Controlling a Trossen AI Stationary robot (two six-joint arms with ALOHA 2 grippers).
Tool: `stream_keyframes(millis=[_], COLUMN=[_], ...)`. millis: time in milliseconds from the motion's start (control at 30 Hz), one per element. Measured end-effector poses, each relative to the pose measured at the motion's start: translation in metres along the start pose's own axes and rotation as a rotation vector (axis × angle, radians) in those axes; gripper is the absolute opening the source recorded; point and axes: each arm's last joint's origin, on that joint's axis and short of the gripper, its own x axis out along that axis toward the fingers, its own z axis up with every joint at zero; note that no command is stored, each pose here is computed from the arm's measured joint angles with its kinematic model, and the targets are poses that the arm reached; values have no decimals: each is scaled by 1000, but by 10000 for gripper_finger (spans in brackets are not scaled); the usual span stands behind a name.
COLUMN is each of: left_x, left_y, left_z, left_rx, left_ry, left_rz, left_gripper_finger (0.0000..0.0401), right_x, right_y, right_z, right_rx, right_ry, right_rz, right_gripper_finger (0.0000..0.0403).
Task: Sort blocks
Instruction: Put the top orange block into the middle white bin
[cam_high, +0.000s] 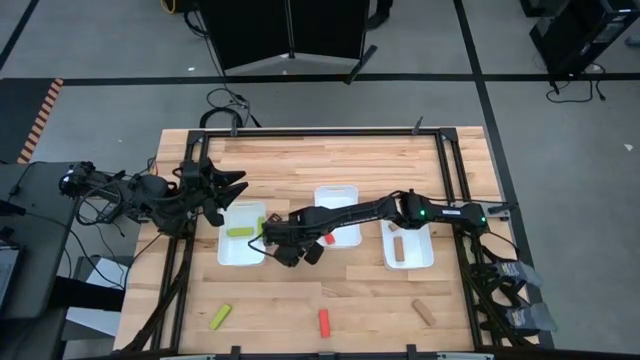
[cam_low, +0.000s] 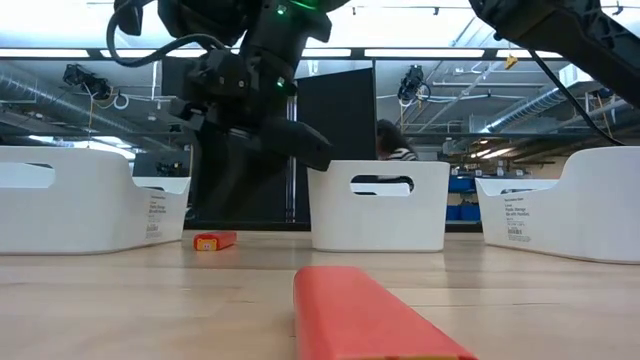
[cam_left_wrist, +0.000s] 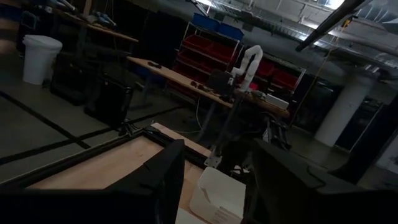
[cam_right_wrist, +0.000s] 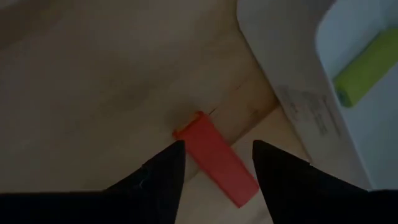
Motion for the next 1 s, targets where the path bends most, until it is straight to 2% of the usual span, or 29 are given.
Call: stream_keyframes(millis=[300,767,1000], left_x=[0,0,0], left_y=[0,0,0], left_z=[0,0,0], left_rx=[-10,-11,-10], left_ry=[0,0,1], left_rz=[0,1,1], left_gripper_finger=[193,193,193], right_x=[1,14,14], right_y=[-5,-13,-10], right_z=[0,-17,-25], right_rx=[-90,-74,-79], right_ry=[-57,-82,-41], right_rz=[-8,13,61], right_gripper_finger=[224,228,222])
